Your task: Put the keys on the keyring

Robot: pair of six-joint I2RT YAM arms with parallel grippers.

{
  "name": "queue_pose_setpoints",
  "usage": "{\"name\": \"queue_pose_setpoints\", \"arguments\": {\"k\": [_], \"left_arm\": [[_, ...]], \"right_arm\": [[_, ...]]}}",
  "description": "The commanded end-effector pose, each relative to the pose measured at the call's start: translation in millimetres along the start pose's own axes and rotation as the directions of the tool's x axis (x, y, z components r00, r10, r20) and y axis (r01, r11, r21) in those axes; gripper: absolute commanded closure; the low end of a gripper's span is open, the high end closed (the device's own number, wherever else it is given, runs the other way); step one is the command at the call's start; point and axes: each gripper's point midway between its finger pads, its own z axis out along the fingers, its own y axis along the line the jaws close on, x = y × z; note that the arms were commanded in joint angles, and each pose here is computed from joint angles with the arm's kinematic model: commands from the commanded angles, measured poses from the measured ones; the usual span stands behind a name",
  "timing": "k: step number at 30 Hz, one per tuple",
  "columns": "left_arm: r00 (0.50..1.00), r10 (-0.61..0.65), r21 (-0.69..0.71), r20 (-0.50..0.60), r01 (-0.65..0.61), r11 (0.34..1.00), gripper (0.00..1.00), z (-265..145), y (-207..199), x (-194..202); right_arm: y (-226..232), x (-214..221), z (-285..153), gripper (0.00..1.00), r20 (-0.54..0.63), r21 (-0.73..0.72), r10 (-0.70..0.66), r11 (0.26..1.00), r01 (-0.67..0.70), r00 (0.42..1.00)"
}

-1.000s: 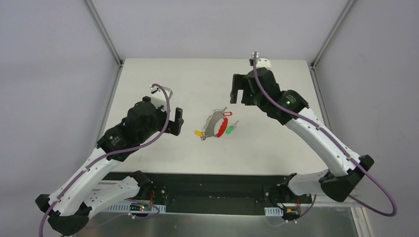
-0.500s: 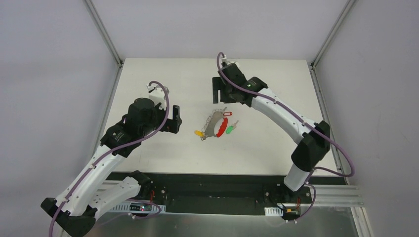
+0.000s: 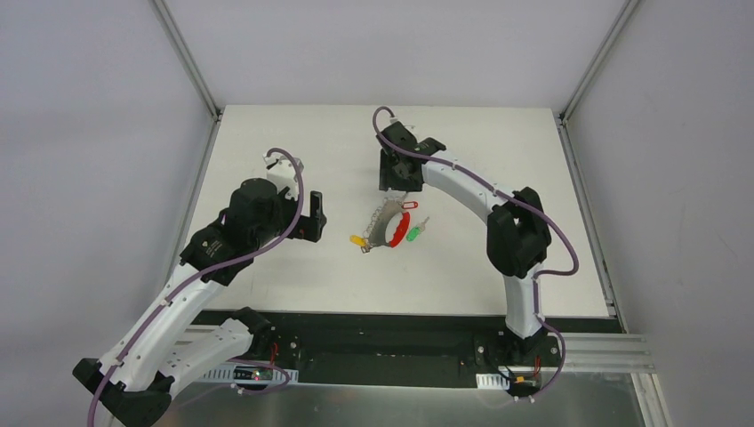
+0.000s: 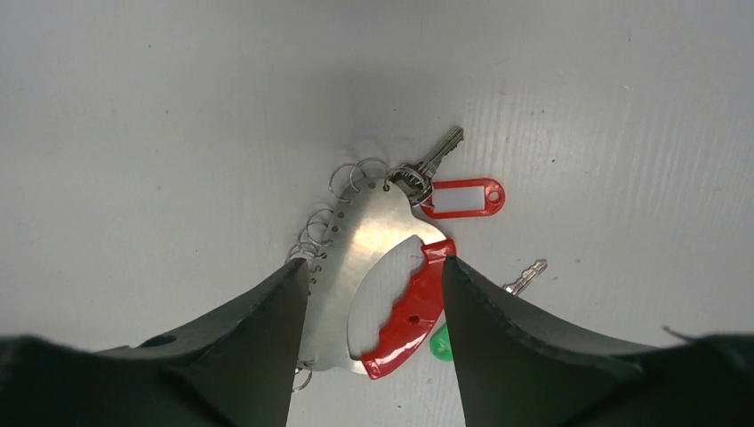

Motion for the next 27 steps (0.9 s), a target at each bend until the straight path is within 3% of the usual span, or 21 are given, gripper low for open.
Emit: {"name": "queue_pose_setpoints", "arguments": {"k": [1,9,22,27], "left_arm": [[0.999,-0.007,-0.012,0.053,0.008,1.0,0.01,-3,3,-10],[0.999,0.002,-0.019,0.05,-0.001,1.0,0.01,-2,5,-8],[0.999,0.007,-0.022,0.047,-0.006,1.0,0.01,-2,6,-8],[0.999,0.007,-0.019,0.053,-0.006,1.0,0.01,-3,5,-9]], "right_arm": [[-5,-32,6,0.42,0.053,-0.034,0.053,0.998,-0.051,0.997],[-12,-40,25,0.65,-0.011,-0.167,0.048,0.985,-0.049,0.999],[-4,-22,43,0.65,-0.073,-0.273,-0.066,0.961,0.044,0.995],[-15,-25,51,0.65,-0.083,-0.298,-0.039,0.954,0.012,0.996]]}}
